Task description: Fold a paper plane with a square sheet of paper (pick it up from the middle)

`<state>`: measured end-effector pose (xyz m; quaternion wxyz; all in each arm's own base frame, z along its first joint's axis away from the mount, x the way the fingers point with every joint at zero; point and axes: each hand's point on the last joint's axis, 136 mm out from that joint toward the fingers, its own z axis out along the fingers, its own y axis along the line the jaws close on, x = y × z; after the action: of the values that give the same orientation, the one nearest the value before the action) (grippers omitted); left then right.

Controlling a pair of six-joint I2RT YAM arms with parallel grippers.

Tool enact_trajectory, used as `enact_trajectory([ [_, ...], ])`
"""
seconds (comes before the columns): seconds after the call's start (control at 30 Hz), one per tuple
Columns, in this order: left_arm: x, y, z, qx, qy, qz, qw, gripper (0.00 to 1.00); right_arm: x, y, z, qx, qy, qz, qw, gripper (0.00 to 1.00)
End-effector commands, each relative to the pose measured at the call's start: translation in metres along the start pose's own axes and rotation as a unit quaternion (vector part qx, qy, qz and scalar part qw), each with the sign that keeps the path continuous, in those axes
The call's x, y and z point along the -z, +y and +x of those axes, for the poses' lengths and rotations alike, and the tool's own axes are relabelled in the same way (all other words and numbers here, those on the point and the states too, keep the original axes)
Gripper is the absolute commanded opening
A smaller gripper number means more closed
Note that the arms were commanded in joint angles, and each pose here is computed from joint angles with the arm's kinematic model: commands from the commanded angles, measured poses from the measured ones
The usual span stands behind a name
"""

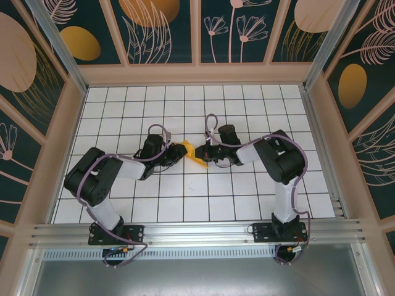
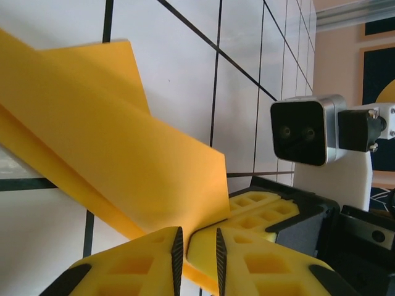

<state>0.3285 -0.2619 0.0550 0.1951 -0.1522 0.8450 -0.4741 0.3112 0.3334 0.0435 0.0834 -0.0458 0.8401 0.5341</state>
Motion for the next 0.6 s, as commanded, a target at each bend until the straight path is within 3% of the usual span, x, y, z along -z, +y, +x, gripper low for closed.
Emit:
enact_trajectory([
  [0.0, -0.008, -0.013, -0.002, -0.022, 0.003, 0.025, 0.999, 0.24, 0.001, -0.005, -0.011, -0.028, -0.005, -0.007, 1.0, 0.0],
  [0.57, -0.022, -0.015, 0.0, -0.021, 0.021, 0.038, 0.999, 0.19, -0.005, -0.029, -0.003, -0.076, 0.017, 0.027, 0.997, 0.0],
])
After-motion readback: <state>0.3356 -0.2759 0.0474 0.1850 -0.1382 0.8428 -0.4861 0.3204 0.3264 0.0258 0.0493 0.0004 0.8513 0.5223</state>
